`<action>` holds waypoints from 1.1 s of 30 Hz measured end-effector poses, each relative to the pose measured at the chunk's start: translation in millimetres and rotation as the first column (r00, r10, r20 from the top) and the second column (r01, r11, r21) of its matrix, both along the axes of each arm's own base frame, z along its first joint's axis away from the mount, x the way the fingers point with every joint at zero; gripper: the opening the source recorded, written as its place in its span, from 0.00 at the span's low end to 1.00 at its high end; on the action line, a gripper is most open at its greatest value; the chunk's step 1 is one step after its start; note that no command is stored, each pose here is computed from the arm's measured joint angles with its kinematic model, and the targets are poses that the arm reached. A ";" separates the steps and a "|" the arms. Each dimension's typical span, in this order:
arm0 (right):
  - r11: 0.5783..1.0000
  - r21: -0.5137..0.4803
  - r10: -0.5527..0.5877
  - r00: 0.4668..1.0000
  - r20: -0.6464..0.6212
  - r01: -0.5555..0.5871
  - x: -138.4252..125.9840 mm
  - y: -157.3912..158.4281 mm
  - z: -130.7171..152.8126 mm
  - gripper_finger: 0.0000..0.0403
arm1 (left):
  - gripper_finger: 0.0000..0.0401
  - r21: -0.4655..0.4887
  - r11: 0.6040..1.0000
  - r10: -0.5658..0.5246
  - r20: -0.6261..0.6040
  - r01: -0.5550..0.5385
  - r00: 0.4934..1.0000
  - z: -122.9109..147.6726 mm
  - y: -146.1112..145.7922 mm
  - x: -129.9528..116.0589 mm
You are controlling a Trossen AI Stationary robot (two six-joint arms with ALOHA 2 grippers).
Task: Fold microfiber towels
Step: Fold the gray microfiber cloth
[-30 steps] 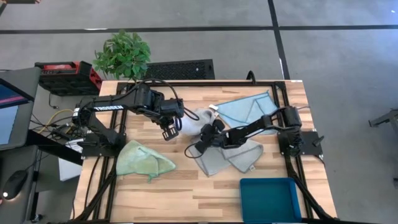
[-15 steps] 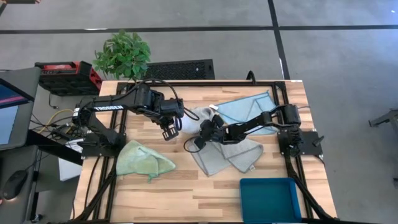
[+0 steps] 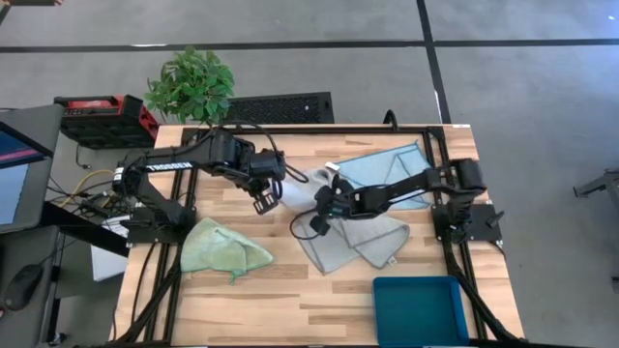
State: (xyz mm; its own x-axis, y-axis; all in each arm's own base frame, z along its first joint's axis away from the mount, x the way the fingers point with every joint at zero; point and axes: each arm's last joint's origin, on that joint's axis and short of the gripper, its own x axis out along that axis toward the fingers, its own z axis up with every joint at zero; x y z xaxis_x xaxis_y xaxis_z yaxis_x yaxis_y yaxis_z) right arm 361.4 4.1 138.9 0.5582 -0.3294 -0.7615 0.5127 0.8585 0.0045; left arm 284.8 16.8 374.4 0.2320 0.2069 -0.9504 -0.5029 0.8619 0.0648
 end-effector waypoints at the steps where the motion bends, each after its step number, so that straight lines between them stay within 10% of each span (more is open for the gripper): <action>1: 1.000 0.002 0.003 1.000 0.000 -0.003 -2.1 0.0 6.8 0.01 | 0.00 0.004 1.000 0.010 -0.001 -0.010 1.000 0.0 1.9 -0.3; 33: 0.963 -0.268 -0.009 0.999 0.037 0.018 -134.7 -15.1 168.5 0.00 | 0.00 0.330 0.906 0.230 0.148 -0.267 0.962 31.5 27.4 -10.9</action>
